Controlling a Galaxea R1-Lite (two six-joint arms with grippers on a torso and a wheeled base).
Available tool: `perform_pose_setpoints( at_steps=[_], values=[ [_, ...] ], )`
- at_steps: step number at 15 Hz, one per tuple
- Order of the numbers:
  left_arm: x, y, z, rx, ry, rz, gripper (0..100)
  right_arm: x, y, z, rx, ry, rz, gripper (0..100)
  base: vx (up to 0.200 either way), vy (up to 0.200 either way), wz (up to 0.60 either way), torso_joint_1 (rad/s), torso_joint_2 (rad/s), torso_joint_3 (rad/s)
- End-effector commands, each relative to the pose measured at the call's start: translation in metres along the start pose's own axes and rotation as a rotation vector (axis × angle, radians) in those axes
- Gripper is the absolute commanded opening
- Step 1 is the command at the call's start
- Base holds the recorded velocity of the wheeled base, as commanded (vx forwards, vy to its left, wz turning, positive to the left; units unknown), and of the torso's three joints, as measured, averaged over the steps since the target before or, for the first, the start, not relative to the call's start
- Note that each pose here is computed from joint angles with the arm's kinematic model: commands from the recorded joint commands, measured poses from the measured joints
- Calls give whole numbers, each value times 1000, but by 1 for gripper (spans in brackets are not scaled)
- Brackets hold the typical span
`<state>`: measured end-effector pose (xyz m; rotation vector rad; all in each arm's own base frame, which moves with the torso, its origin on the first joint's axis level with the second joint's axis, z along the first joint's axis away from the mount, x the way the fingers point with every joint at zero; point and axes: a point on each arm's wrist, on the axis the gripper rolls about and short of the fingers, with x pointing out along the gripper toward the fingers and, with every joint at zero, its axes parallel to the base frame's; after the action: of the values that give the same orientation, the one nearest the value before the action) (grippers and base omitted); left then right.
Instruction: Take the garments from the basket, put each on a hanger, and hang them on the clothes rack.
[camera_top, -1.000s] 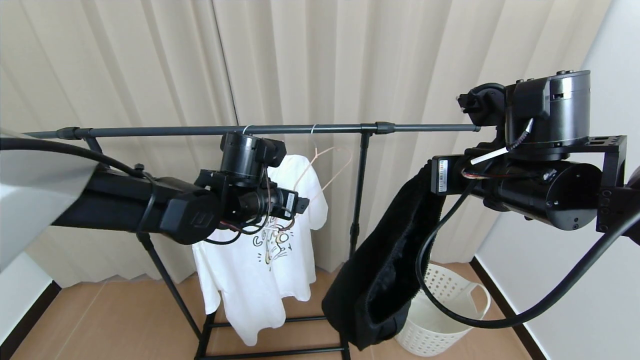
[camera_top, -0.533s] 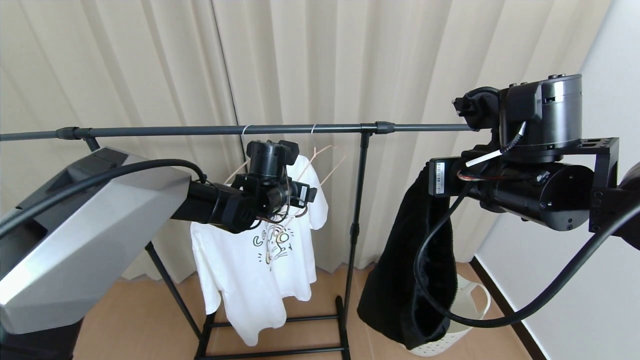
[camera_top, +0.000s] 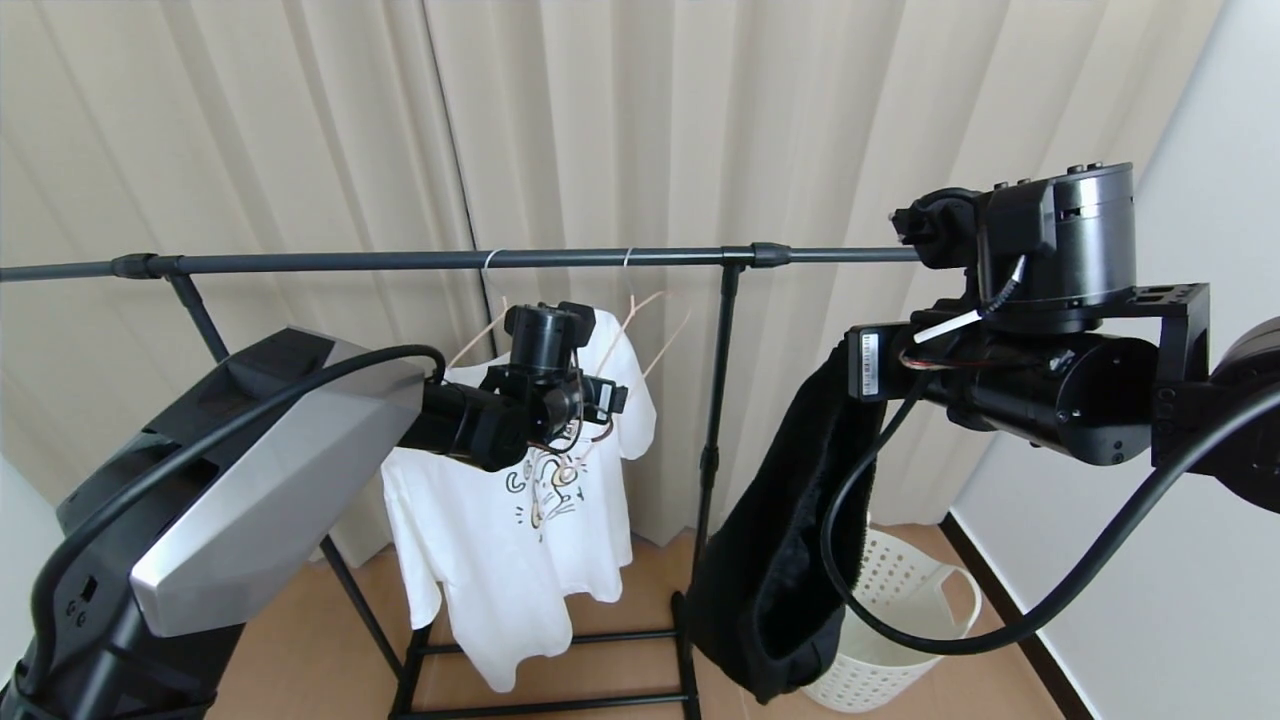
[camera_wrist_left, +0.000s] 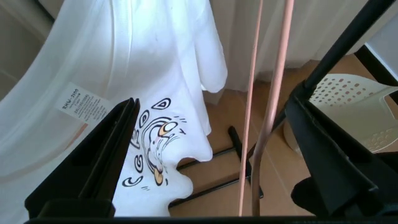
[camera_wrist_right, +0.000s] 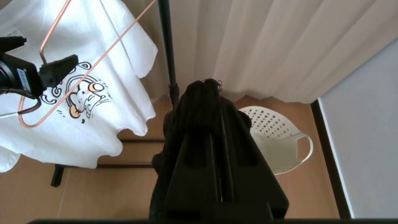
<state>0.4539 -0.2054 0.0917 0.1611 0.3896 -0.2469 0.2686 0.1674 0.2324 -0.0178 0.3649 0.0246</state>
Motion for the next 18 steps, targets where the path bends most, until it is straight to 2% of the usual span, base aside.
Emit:
perform_pose_setpoints(
  at_steps=[1, 8, 14, 18],
  values=[
    [2, -1, -4, -1, 9, -1, 0, 1, 1, -1, -2, 4, 0, 0, 0, 0, 0, 0, 0, 0],
    [-2, -1, 7, -14, -24, 0, 0, 4, 2, -3, -5, 7, -3, 0, 0, 0, 0, 0, 0, 0],
    [-19, -4, 27, -24, -68, -11, 0, 4, 2, -2, -3, 5, -2, 0, 0, 0, 0, 0, 0, 0],
    [-34, -6, 31, -23, -66, -20, 0, 3, 2, -2, -2, 2, -2, 0, 0, 0, 0, 0, 0, 0]
  ],
)
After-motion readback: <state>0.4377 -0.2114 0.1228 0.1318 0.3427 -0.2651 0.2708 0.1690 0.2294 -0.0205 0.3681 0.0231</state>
